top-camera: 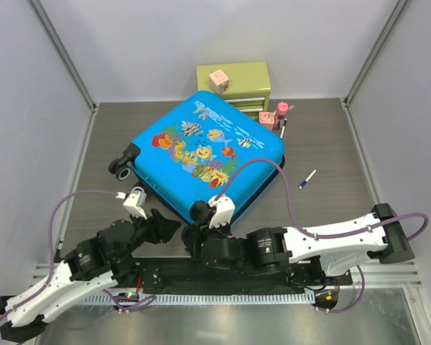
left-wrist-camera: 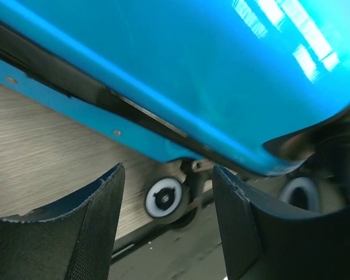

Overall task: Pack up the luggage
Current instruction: Zip the luggage at the center of the board.

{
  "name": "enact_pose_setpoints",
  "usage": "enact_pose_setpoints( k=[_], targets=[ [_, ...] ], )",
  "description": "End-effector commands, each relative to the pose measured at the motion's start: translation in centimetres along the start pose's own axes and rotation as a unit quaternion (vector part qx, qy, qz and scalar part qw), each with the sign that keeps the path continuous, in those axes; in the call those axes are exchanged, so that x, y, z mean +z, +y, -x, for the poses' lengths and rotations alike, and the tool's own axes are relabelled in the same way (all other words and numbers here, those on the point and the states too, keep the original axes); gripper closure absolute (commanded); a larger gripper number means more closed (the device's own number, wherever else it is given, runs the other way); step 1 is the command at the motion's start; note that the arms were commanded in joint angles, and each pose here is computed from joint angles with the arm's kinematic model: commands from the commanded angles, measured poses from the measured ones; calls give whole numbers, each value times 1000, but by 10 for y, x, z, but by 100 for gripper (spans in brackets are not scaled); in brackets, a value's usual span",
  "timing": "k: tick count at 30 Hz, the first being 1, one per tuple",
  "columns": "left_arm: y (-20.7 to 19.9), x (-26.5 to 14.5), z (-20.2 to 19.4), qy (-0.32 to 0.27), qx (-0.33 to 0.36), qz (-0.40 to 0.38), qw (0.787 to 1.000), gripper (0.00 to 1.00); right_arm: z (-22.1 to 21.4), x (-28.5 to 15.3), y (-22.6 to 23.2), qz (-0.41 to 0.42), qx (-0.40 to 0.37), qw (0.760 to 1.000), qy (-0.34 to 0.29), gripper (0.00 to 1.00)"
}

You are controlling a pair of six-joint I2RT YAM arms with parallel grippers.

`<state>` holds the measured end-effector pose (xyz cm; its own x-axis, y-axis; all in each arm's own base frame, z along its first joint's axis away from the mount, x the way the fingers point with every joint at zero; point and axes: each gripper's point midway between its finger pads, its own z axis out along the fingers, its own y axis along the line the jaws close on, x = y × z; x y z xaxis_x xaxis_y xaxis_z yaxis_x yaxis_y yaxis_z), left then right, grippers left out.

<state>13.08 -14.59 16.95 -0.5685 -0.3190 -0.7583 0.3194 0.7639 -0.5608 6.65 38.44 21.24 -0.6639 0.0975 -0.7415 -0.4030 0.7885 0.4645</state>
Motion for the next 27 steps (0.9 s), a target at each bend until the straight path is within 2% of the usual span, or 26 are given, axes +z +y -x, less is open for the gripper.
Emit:
enact_pose_setpoints(
  k=[1, 6, 11, 15, 27],
  targets=[
    [-27, 16, -1, -9, 25, -69, 997, 38, 68, -20, -12, -22, 37, 995, -94, 98],
    [-40, 14, -1, -25, 49, -120, 991, 39, 80, -26, -15, -22, 43, 993, -107, 98],
    [-45, 17, -13, -37, 40, -166, 985, 39, 93, -27, -10, -21, 49, 992, -115, 98],
    [-41, 19, -15, -55, 39, -174, 982, 41, 103, -28, -6, -22, 49, 991, -125, 98],
    [-51, 32, -28, -37, 59, -197, 978, 41, 109, -27, -14, -29, 58, 989, -133, 98]
  ],
)
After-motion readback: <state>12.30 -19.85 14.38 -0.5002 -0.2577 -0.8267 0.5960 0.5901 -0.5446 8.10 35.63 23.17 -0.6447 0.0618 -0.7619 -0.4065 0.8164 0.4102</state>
